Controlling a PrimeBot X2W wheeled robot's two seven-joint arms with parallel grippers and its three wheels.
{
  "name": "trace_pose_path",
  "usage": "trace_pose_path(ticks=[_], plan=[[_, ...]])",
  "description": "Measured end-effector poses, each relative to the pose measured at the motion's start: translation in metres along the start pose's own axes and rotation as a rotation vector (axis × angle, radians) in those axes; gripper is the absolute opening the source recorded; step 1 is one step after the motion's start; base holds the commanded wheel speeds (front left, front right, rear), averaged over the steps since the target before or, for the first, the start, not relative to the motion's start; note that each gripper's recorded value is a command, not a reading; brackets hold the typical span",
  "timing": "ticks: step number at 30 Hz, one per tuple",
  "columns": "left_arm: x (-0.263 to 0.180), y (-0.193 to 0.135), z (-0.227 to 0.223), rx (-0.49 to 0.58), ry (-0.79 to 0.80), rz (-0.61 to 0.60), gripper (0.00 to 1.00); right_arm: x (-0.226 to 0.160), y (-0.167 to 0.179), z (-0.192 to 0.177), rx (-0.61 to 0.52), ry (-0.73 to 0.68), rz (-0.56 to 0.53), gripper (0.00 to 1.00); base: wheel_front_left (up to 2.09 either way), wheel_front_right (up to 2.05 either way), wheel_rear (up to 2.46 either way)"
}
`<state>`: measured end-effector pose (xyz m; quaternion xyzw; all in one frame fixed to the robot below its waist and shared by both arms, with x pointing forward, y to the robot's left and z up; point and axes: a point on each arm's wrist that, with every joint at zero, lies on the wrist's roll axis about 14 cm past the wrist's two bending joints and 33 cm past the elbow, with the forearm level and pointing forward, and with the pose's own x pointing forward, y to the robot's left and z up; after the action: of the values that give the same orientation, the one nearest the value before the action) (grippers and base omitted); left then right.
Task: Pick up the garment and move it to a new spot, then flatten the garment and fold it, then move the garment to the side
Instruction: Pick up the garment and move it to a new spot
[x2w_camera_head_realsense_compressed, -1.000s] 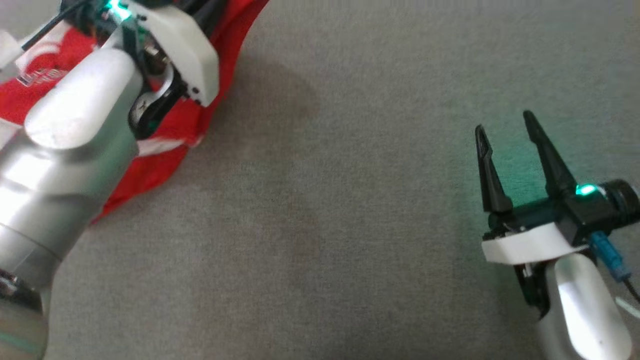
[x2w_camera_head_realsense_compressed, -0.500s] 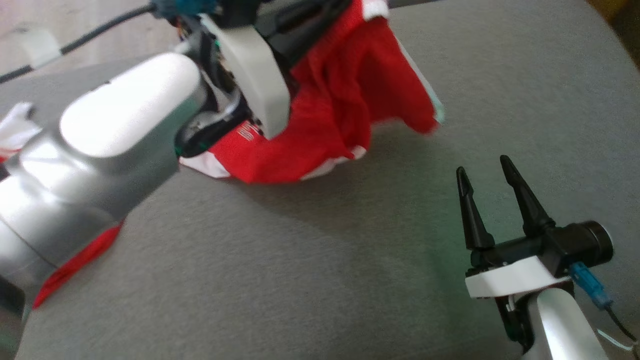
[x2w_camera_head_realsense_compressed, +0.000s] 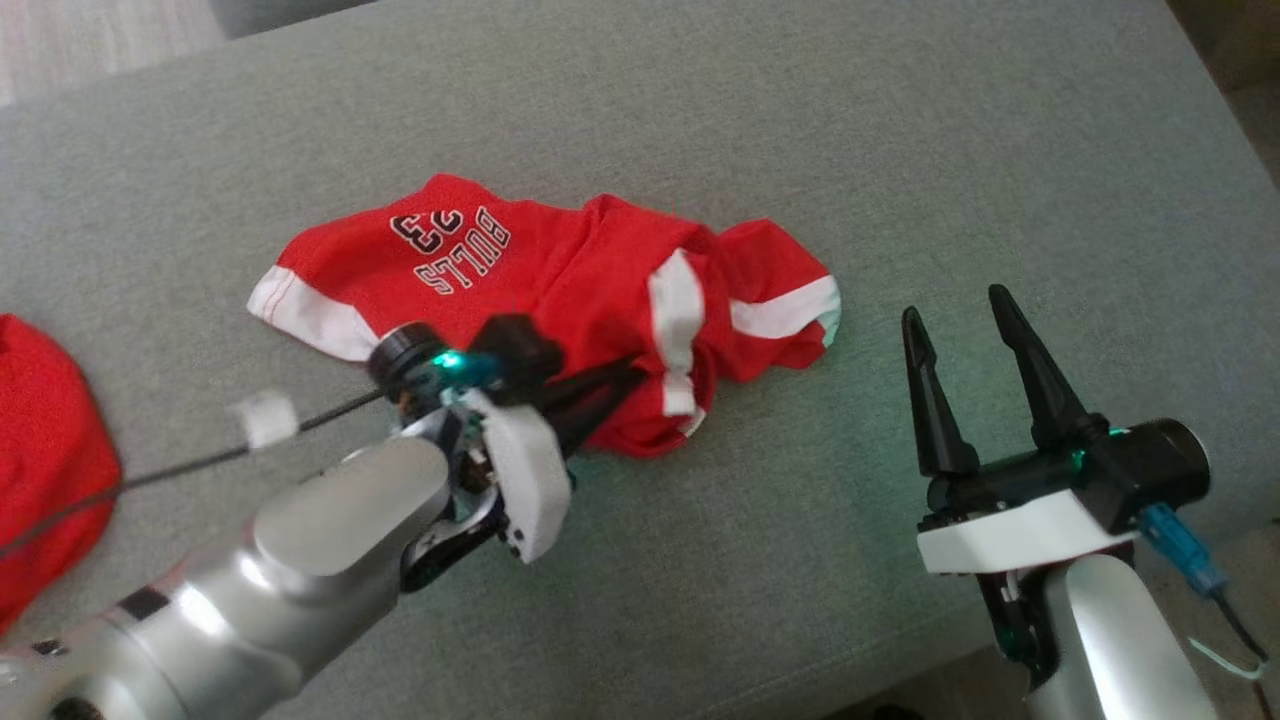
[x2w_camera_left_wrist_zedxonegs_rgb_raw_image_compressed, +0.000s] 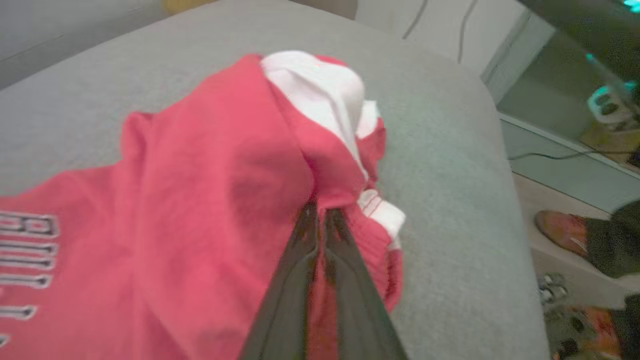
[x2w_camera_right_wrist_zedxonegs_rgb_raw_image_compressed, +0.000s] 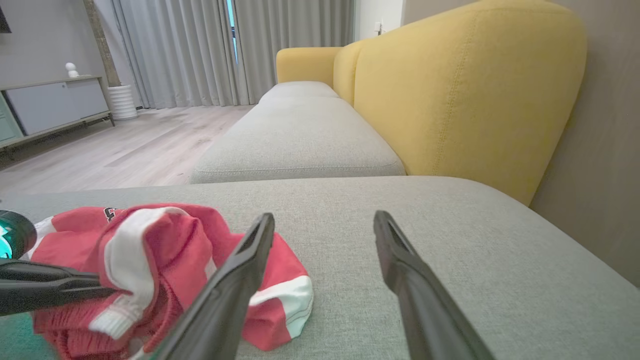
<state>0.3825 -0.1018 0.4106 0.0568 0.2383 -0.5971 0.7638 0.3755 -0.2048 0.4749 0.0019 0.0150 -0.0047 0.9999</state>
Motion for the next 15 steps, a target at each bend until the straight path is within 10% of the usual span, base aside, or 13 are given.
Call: trace_pose_path(ticks=[15], plan=[[-0.079, 0.003, 0.023, -0.284, -0.463, 0.459, 1.0, -0.035, 0.021, -0.008, 0.041, 0.018, 0.051, 1.0, 0.0, 0.0, 0.0]])
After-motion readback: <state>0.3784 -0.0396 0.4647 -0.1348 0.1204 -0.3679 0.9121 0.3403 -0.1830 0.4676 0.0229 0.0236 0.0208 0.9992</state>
